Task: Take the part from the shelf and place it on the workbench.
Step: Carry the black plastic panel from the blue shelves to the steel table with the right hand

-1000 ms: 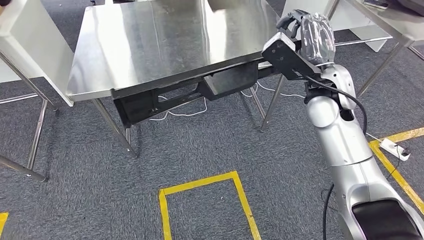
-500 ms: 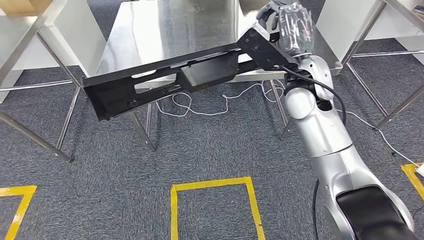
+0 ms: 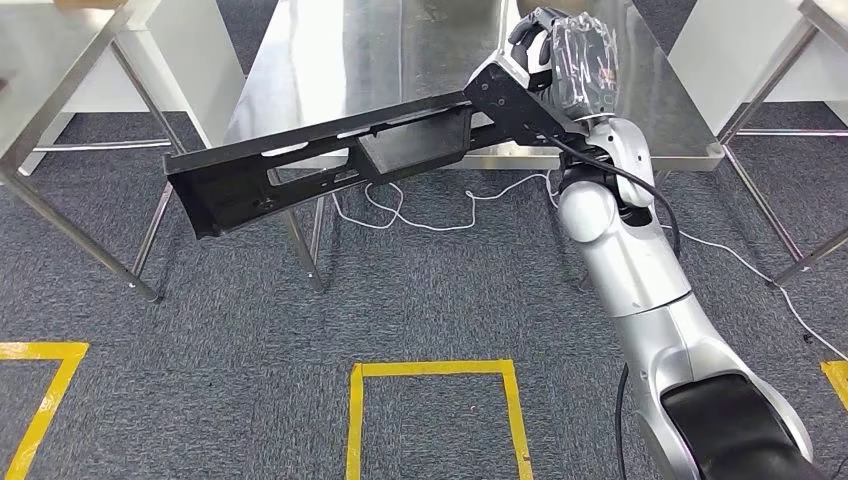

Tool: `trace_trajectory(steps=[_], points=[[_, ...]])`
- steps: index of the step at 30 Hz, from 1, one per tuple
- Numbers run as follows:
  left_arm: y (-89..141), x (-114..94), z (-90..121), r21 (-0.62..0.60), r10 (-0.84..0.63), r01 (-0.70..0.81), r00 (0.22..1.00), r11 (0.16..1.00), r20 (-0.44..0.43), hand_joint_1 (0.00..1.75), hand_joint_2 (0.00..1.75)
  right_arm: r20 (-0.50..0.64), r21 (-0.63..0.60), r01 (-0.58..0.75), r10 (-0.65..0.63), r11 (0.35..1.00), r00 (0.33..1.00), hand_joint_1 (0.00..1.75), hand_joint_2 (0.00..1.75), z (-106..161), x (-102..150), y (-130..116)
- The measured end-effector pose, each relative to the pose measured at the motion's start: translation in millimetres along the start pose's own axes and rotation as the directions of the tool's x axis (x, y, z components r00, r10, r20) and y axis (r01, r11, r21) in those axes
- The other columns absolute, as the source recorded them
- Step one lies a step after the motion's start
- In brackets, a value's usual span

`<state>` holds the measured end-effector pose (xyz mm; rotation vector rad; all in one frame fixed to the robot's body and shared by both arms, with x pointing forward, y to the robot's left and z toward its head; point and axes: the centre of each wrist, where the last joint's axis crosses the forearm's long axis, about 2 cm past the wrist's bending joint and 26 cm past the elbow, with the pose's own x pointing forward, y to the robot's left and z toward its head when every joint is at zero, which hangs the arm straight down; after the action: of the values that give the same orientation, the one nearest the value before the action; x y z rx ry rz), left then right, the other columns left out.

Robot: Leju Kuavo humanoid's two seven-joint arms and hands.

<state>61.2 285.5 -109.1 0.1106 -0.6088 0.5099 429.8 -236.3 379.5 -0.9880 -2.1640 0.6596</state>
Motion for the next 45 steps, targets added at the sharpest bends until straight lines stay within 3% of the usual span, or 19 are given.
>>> trace_trajectory(steps=[6,16,20,26,33,45], points=[[-2,1,0,-0.033,-0.193,0.194,0.981,0.98,0.02,0.0,0.0,-0.046,-0.038,-0.025,0.023,0.999,0.999,1.75,1.75,20,-18,-9],[-12,11,-5,-0.133,-0.312,0.315,0.949,0.94,0.046,0.0,0.0,-0.098,-0.065,-0.051,0.044,0.997,0.994,1.75,1.75,93,-67,-24],[-14,13,-6,-0.152,-0.339,0.345,0.938,0.926,0.068,0.0,0.0,-0.109,-0.056,-0.05,0.044,0.997,0.993,1.75,1.75,107,-79,-26],[-15,14,-6,-0.15,-0.352,0.365,0.93,0.919,0.103,0.0,0.0,-0.107,-0.084,-0.026,0.017,0.996,0.994,1.75,1.75,105,-83,-31],[-18,18,-8,-0.133,-0.376,0.4,0.91,0.907,0.177,0.0,0.0,-0.064,-0.144,0.038,-0.048,0.989,0.997,1.75,1.75,75,-82,-41],[-21,20,-9,-0.154,-0.354,0.381,0.918,0.912,0.176,0.0,0.0,-0.051,-0.168,0.079,-0.089,0.983,0.995,1.75,1.75,56,-68,-19]])
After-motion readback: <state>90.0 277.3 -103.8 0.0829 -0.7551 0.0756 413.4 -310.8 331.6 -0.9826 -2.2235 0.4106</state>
